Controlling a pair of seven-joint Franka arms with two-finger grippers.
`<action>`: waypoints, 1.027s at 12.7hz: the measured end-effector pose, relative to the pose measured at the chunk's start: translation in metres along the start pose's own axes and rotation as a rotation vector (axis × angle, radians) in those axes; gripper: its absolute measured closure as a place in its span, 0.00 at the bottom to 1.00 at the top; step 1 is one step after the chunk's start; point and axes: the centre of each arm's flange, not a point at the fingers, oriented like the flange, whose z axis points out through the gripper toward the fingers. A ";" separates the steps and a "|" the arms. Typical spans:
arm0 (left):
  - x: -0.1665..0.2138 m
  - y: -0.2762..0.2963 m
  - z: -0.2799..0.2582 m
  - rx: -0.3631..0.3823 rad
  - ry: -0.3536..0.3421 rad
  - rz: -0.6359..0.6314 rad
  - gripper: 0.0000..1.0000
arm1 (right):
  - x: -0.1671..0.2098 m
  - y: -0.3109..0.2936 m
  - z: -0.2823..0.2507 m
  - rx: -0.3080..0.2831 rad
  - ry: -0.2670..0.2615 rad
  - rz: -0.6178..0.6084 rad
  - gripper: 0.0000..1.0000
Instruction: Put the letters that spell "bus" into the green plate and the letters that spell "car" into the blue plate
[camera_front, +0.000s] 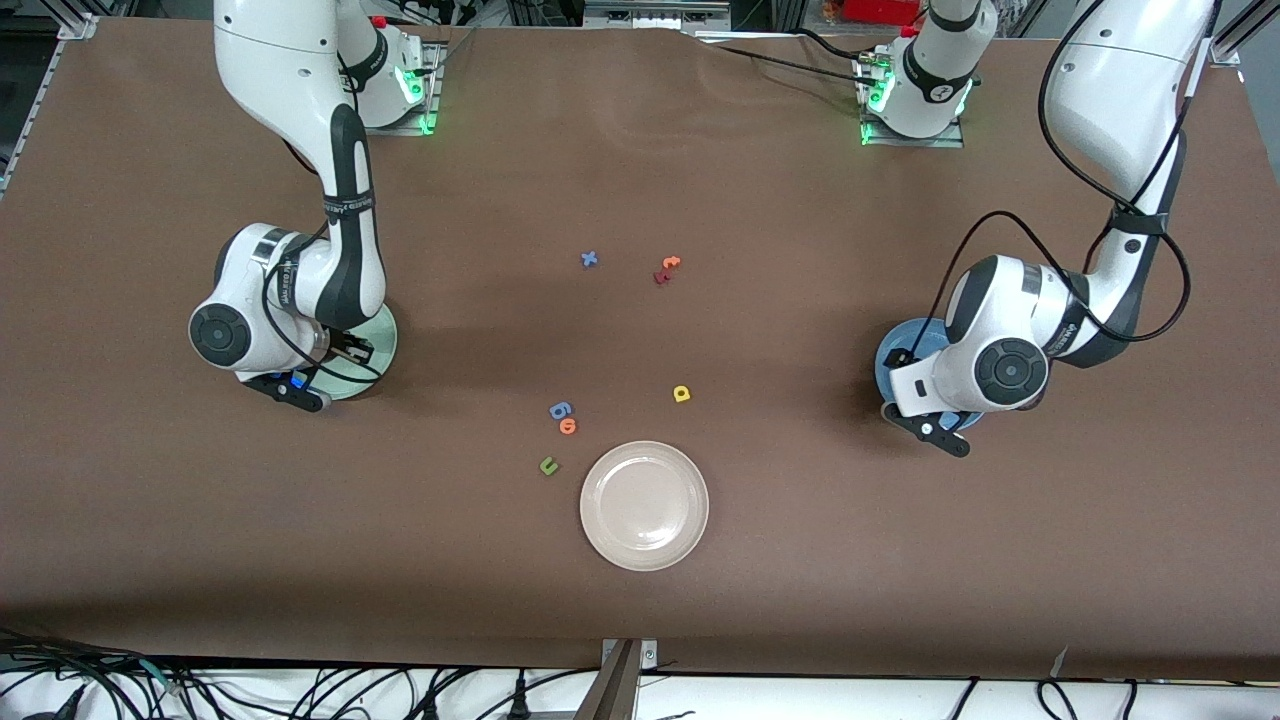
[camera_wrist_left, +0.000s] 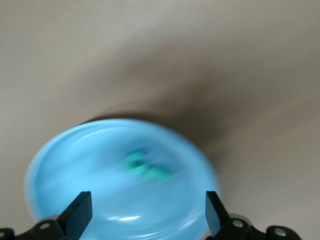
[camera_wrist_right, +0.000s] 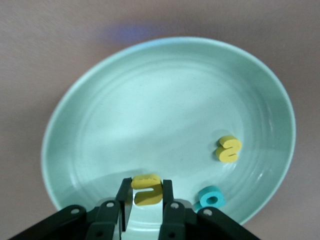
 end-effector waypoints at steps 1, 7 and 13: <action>0.010 0.028 -0.003 -0.018 0.036 -0.060 0.00 | -0.001 0.004 0.005 0.018 -0.007 -0.005 0.72; 0.062 0.183 -0.007 -0.022 0.112 -0.327 0.00 | -0.001 0.016 0.007 0.039 -0.013 -0.001 0.33; 0.102 0.268 0.005 -0.061 0.164 -0.458 0.00 | 0.015 0.054 -0.144 0.154 -0.049 -0.012 0.00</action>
